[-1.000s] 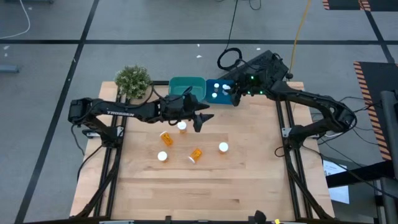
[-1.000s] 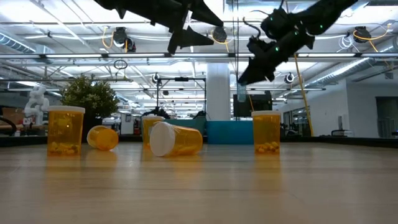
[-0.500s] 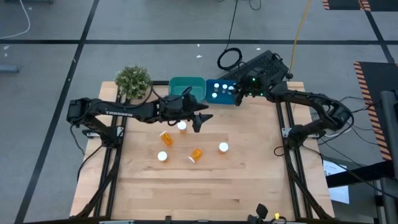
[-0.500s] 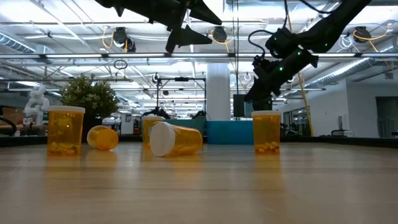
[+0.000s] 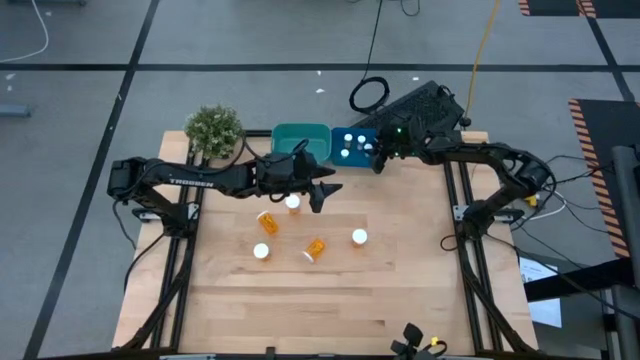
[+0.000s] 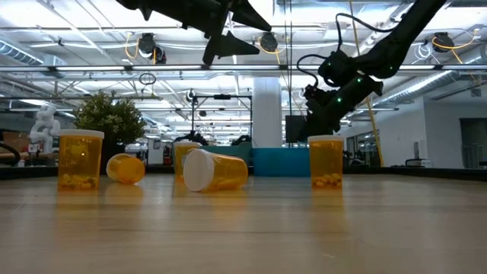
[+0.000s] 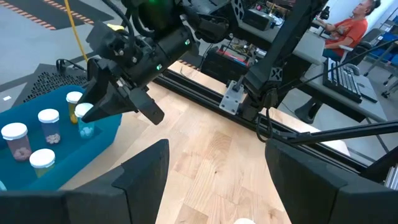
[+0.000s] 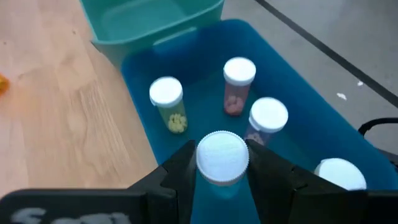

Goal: Pick and place medicine bottles into bin by pill shape (circle, oval)
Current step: Adjust the small blue tablet bottle in the blue bin

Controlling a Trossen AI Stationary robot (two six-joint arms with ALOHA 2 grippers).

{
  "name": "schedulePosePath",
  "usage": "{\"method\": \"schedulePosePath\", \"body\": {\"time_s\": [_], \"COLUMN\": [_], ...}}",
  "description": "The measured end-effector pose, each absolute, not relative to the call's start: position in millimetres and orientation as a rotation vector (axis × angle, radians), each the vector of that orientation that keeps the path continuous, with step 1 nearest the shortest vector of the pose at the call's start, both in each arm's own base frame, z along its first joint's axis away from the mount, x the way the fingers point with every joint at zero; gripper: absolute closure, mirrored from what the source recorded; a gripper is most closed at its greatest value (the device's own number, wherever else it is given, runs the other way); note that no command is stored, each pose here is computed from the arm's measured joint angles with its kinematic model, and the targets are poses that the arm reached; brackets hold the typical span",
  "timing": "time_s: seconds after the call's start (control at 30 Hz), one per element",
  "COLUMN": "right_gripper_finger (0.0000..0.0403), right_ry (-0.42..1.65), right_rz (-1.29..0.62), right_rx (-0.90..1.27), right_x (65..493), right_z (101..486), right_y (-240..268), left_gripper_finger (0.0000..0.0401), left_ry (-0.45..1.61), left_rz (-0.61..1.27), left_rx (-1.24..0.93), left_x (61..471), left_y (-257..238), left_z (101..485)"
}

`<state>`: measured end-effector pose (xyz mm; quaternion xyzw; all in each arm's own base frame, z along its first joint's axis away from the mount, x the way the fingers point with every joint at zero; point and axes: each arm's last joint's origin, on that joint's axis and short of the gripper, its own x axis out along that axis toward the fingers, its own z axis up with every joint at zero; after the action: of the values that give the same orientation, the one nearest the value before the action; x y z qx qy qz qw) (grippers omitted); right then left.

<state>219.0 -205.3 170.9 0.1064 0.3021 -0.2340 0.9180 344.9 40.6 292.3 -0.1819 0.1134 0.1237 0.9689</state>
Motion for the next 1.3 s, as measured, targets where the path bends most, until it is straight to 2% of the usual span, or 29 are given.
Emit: {"method": "schedulePosePath", "body": {"time_s": [0.3,0.93,1.3], "right_gripper_finger": [0.0284,0.0284,0.0252], "right_ry": [0.673,0.684,0.688], "right_rz": [-0.473,-0.472,-0.474], "right_rx": [0.249,0.252,0.256], "right_x": [221.1,220.9,220.6], "right_z": [154.0,152.7,152.5], "right_y": [-208.1,-207.9,-207.7], "left_gripper_finger": [0.0133,0.0133,0.0132], "left_ry": [0.237,0.244,0.250], "left_rz": [0.255,0.265,0.267], "left_rx": [-0.364,-0.369,-0.368], "left_x": [344.7,344.4,344.2], "left_y": [40.9,41.4,41.4], "left_z": [291.5,290.6,290.0]}}
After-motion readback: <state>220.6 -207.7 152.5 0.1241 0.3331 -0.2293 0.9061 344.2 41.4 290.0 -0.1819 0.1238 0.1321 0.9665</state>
